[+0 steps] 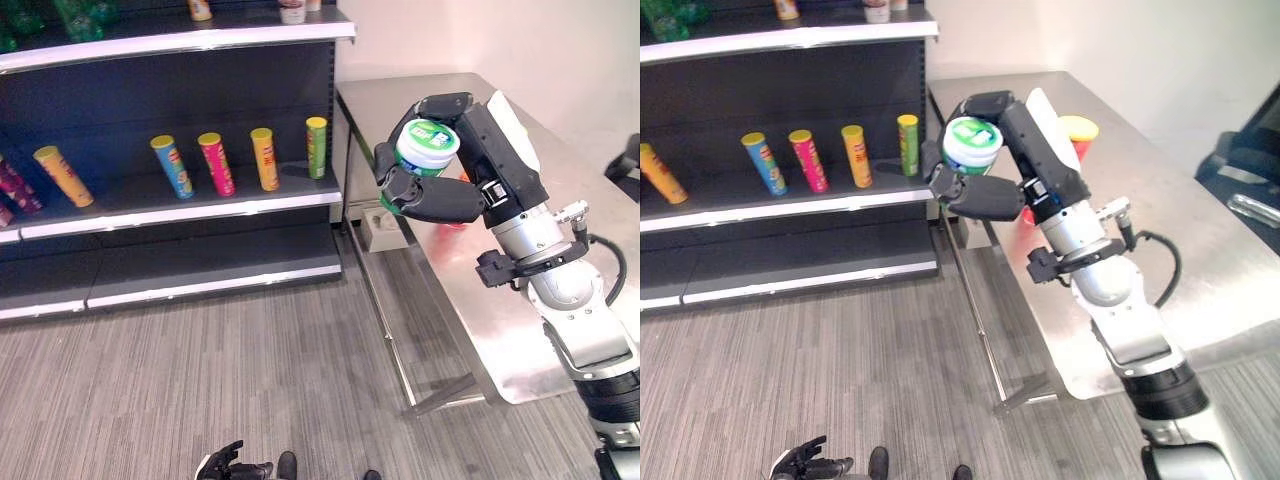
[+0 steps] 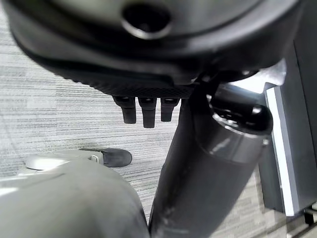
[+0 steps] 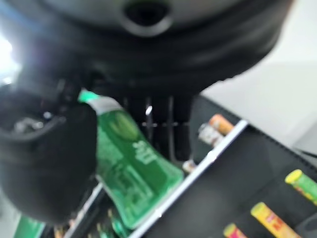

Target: Put the goods on the table back onto the shelves and tidy them up.

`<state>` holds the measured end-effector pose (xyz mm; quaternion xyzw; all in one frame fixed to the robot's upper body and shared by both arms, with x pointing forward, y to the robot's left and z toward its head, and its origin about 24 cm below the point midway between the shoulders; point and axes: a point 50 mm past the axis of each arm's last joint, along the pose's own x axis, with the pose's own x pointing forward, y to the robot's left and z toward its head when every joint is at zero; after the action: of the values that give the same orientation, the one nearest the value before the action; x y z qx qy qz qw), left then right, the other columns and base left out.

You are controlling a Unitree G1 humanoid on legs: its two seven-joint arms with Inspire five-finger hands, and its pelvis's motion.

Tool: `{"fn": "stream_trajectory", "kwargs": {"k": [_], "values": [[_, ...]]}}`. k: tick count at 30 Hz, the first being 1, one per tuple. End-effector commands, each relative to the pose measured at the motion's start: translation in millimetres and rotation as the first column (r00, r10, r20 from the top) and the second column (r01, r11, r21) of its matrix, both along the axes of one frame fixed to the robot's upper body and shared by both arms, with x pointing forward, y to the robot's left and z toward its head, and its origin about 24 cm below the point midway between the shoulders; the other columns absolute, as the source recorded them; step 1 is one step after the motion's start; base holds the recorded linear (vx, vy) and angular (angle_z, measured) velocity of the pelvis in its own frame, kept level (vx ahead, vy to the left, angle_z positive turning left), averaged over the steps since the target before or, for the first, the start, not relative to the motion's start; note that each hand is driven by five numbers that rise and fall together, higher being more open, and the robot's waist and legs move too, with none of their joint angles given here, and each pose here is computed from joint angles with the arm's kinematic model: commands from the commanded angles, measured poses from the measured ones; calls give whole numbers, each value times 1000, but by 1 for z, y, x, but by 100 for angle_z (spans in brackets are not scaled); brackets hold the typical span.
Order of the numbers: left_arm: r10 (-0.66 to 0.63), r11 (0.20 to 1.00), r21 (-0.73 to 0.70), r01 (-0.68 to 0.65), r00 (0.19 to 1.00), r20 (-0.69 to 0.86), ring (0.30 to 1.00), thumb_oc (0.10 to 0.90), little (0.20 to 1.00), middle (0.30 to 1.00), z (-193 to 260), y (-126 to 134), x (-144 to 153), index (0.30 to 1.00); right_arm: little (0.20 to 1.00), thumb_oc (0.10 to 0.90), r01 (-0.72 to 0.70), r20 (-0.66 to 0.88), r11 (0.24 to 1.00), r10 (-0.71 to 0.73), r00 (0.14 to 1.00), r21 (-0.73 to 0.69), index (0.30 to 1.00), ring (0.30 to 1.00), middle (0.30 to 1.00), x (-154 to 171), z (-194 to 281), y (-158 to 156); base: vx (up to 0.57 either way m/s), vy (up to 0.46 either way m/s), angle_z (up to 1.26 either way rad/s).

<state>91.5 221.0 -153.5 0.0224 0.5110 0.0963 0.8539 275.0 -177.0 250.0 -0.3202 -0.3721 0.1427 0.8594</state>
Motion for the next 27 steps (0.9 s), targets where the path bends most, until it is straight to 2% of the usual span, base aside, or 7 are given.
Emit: {"fn": "stream_trajectory", "kwargs": {"k": [1, 7, 12, 14, 16, 21, 27], "values": [[-43, 997, 66, 39, 997, 59, 900, 800, 900, 900, 8, 13, 24, 900, 300, 400, -92, 243, 994, 76, 967, 57, 300, 300, 300, -15, 49, 10, -61, -80, 19], [-36, 998, 49, 29, 991, 131, 900, 800, 900, 900, 15, 8, 41, 900, 300, 400, -13, 257, 997, -7, 966, 76, 300, 300, 300, -7, 57, -3, -73, -6, 49], [-13, 998, 58, 6, 992, 123, 900, 800, 900, 900, 14, 10, 35, 900, 300, 400, 47, 208, 995, -64, 976, 88, 300, 300, 300, 2, 50, -11, 143, 200, 42], [-48, 997, 68, 39, 990, 136, 900, 800, 900, 900, 17, 12, 40, 900, 300, 400, 121, 181, 988, -137, 974, 96, 300, 300, 300, 0, 41, -26, 490, 595, -8], [-70, 994, 89, 61, 992, 100, 900, 800, 900, 900, 15, 16, 35, 900, 300, 400, 128, 152, 985, -145, 978, 117, 300, 300, 300, 2, 33, -27, 468, 555, -25], [-61, 990, 137, 44, 991, 122, 900, 800, 900, 900, 22, 34, 39, 900, 300, 400, 165, 159, 979, -184, 970, 122, 300, 300, 300, 7, 32, -26, 165, 412, 2], [-77, 986, 153, 58, 990, 122, 900, 800, 900, 900, 26, 41, 45, 900, 300, 400, 250, 174, 951, -282, 944, 184, 300, 300, 300, -3, 32, -53, 178, 279, 28]]}}
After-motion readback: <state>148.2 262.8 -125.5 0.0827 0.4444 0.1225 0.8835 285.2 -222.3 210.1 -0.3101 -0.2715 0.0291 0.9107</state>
